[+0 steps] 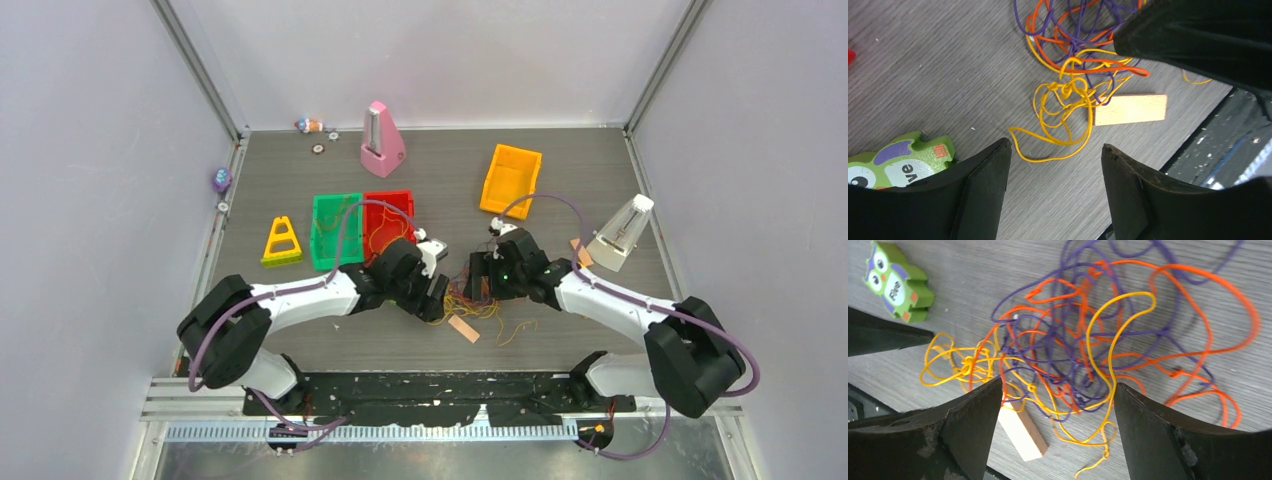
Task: Untangle the cables
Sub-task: Untie the cable.
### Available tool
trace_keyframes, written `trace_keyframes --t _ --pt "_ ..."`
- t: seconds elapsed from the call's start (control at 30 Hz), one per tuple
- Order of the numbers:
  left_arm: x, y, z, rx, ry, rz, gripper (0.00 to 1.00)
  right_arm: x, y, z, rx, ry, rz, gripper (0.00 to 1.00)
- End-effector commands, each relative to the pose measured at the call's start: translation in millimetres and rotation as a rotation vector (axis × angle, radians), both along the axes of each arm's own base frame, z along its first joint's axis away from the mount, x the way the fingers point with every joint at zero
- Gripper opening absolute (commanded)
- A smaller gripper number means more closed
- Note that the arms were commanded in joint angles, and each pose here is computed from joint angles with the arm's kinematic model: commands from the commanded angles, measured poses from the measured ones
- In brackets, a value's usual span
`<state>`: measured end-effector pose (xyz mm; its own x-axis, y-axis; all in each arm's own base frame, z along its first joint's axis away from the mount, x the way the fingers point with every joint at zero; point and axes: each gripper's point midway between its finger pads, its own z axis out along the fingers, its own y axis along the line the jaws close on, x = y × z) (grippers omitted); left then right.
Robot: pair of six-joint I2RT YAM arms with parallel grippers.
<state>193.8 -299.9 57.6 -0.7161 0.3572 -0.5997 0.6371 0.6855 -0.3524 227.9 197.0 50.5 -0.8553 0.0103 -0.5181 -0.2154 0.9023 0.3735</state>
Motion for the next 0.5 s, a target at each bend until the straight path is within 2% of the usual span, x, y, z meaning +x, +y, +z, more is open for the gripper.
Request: trace_keyframes --t 0.0,0.1,0.23,0.3,0.47 --pt "15 -5 2 0.031 -0.055 0.012 0.62 11 29 29 0.032 -0.092 0.077 0.87" --pt "20 -8 -1 0.046 -0.066 0.007 0.43 8 36 29 0.029 -0.094 0.098 0.86" --pt "26 -6 0 0.069 -0.085 0.026 0.13 5 39 25 0.019 -0.087 0.112 0.86" --pt "27 -2 2 0.060 -0.107 0.037 0.02 3 40 24 0.019 -0.092 0.113 0.86" --pt "24 3 5 0.034 -0.126 0.052 0.00 3 32 40 0.029 -0.172 0.101 0.82"
